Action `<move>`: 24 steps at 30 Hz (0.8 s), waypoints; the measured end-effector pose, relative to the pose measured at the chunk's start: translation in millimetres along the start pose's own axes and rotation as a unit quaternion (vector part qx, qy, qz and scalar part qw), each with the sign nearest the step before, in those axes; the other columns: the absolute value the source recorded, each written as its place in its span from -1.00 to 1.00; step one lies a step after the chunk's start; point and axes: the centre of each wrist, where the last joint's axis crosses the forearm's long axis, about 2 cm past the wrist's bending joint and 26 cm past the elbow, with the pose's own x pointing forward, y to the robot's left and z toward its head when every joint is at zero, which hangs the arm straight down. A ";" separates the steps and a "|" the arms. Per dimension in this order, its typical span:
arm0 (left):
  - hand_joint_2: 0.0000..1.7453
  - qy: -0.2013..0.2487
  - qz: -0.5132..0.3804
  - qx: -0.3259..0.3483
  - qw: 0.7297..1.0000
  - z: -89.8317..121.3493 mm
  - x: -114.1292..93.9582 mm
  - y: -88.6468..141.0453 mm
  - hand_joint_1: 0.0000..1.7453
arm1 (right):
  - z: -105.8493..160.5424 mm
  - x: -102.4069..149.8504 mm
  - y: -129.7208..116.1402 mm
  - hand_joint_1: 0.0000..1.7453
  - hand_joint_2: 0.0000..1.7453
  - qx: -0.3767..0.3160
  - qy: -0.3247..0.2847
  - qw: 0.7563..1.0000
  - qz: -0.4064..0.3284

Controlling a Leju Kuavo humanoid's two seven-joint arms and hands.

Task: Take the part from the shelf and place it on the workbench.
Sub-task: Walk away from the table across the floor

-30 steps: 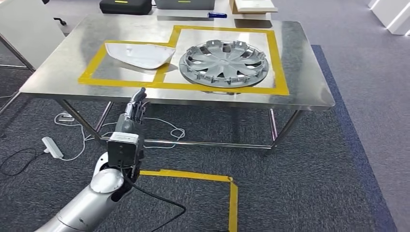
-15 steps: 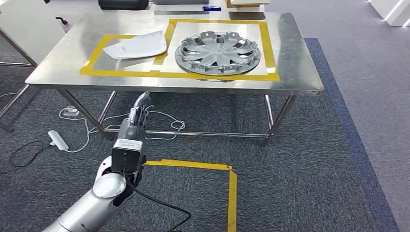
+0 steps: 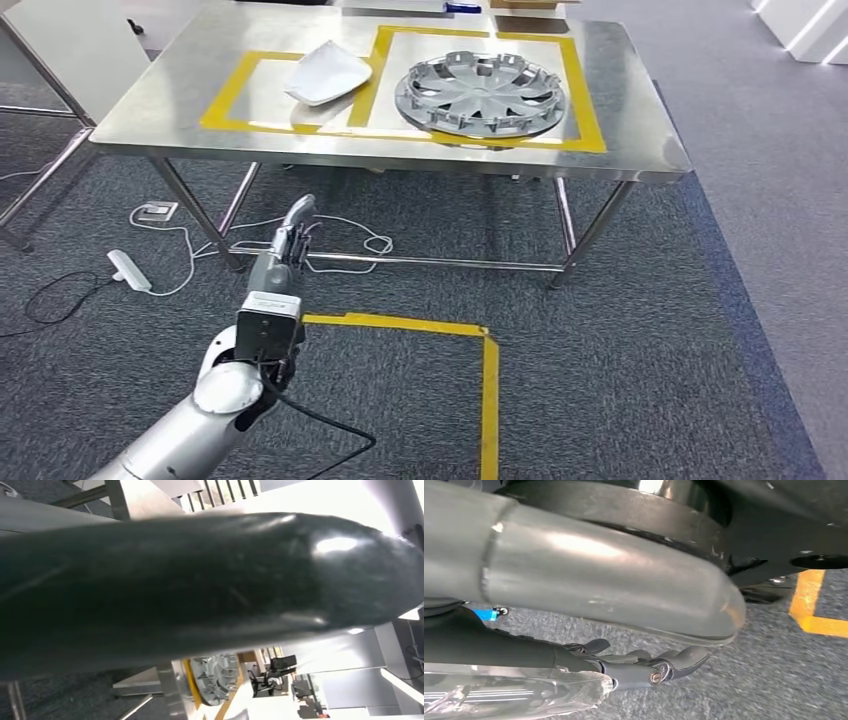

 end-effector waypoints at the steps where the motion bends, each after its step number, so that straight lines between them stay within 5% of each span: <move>1: -1.00 0.000 0.001 -0.002 1.000 0.3 0.1 -0.5 -1.00 | 0.0 0.1 0.0 -1.00 -1.00 0.000 -0.001 1.000 0.000; 18: -1.00 0.003 0.011 -0.027 1.000 4.6 2.7 -5.9 -1.00 | -2.4 4.3 -2.6 -1.00 -1.00 -0.003 -0.007 1.000 -0.003; 24: -1.00 0.056 0.088 -0.045 0.994 6.5 3.4 -10.3 -1.00 | -2.3 4.0 -2.5 -1.00 -1.00 -0.006 -0.007 1.000 -0.010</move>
